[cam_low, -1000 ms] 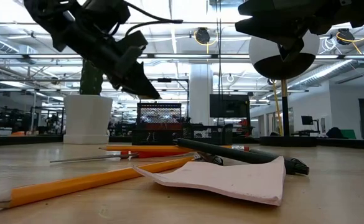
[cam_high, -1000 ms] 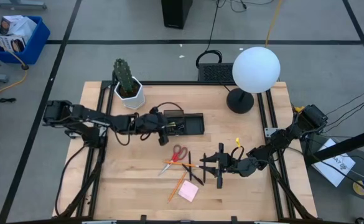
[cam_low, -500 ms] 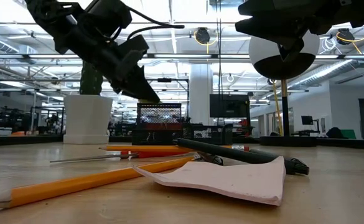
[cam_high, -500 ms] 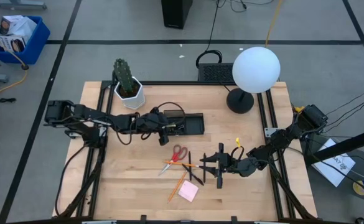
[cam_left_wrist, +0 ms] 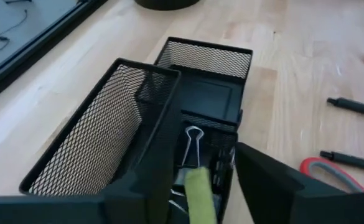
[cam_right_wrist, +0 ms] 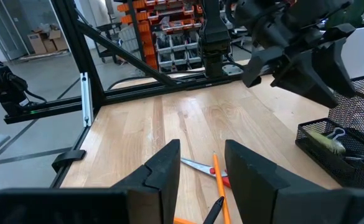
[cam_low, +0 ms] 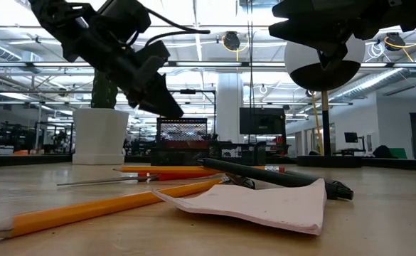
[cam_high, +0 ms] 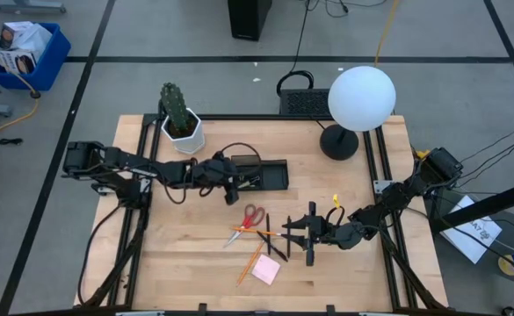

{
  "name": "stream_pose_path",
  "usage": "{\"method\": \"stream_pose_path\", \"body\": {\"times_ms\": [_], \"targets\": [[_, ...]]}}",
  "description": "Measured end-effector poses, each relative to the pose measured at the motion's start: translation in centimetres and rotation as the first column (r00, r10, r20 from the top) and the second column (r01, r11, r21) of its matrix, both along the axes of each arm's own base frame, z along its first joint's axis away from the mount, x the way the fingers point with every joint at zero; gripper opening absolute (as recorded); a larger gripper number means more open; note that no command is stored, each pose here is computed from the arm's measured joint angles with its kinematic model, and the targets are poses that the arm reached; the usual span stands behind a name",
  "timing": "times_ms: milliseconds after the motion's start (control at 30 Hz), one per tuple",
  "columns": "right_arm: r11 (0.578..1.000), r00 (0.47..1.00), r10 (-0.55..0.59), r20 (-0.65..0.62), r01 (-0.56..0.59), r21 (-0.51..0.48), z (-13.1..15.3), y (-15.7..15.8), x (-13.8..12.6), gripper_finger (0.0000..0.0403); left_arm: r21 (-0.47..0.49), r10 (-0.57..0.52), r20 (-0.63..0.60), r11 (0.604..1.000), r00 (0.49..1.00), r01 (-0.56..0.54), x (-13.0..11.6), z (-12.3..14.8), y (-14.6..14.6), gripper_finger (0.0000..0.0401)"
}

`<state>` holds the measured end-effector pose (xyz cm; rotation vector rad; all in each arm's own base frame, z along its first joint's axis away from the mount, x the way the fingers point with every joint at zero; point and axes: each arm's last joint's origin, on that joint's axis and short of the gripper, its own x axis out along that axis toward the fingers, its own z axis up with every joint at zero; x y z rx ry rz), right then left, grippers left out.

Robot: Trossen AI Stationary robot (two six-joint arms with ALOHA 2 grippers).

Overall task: Pick and place office supplies into organizer
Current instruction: Put the top orange pencil into the top left of the desk organizer

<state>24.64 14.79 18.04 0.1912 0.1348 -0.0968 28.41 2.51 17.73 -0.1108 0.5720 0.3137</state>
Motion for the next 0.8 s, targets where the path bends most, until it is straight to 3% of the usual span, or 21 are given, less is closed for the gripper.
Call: {"method": "stream_pose_path", "body": {"times_ms": [267,533,800], "targets": [[1.0,1.0,0.0,0.0,0.0,0.0,0.0,0.0,0.0,0.0118,-0.021,-0.003,0.0,1.0,1.0,0.003,0.0,0.0,-0.3,0.0238],[0.993,0.995,0.103,-0.02,-0.101,0.065,-0.2,0.3,0.0,0.0118,-0.118,-0.103,0.013,0.988,0.995,0.104,0.1,-0.1,-2.8,0.0223],[0.998,0.989,0.069,-0.133,-0.066,0.02,-2.4,-0.1,0.5,0.0118,-0.169,-0.211,-0.013,0.964,0.977,0.206,-0.5,-0.4,-6.8,0.0202]]}}
